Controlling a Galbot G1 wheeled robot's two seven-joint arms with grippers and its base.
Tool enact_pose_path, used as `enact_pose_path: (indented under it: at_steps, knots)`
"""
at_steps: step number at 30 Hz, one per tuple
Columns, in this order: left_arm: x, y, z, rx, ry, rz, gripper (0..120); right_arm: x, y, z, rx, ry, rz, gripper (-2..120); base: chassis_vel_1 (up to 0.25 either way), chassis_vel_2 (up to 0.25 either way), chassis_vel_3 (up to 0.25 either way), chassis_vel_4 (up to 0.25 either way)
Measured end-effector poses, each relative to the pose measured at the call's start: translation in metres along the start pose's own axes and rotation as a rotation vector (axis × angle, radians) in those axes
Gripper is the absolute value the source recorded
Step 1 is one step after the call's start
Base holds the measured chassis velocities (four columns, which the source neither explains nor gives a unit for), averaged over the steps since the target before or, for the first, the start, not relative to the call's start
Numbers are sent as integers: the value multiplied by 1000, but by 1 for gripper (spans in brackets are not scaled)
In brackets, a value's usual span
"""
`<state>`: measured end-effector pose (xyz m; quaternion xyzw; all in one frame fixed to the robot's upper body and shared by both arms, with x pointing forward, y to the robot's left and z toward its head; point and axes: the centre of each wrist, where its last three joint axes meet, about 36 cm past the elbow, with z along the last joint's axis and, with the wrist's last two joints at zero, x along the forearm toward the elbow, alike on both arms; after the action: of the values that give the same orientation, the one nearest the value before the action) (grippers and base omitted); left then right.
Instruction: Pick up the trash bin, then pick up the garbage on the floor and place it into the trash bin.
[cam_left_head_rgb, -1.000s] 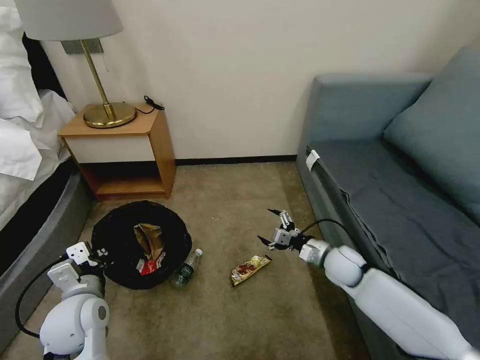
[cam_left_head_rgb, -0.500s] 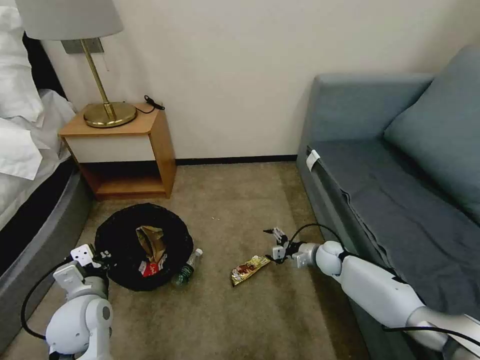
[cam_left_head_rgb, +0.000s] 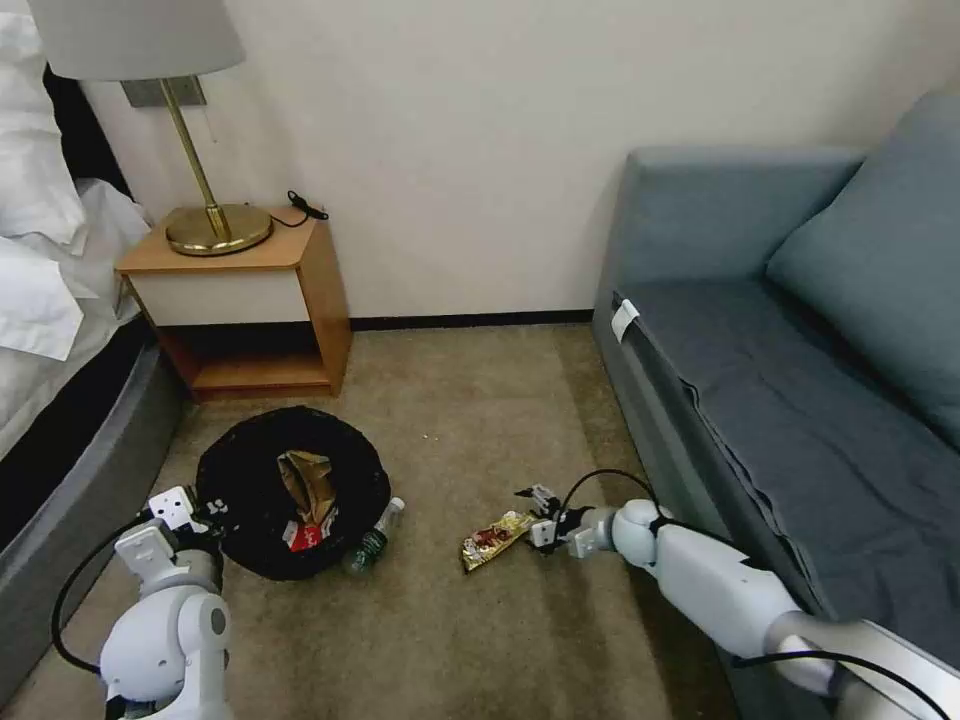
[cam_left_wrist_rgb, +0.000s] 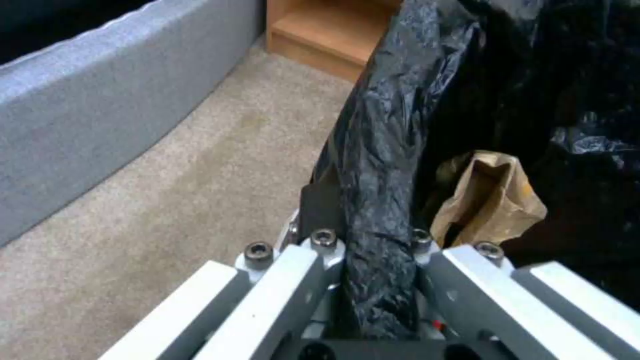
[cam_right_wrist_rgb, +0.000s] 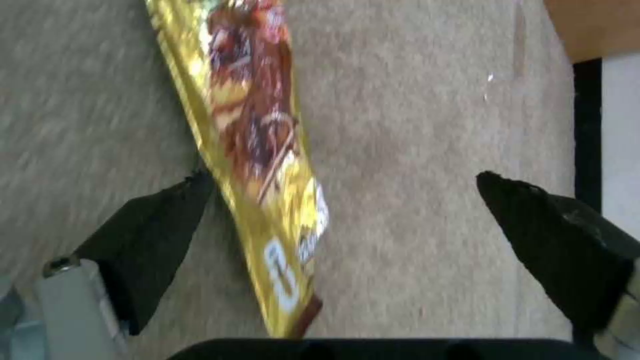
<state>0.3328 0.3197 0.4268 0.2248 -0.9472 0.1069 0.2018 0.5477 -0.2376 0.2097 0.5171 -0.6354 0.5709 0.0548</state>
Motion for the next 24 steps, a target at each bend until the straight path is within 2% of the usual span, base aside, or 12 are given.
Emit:
enact_pose_path:
  at_steps: [8, 22, 24]
  knots:
    - [6, 3, -2, -1, -9, -4, 3, -18, 4, -5, -23, 6, -12, 100, 0, 0, 0, 0]
    - [9, 3, -2, 1, -17, -2, 3, -23, 6, -10, -35, -4, -1, 99, 0, 0, 0, 0]
    - [10, 3, -4, 1, -23, 1, 3, -24, 8, -10, -40, -3, -3, 93, 0, 0, 0, 0]
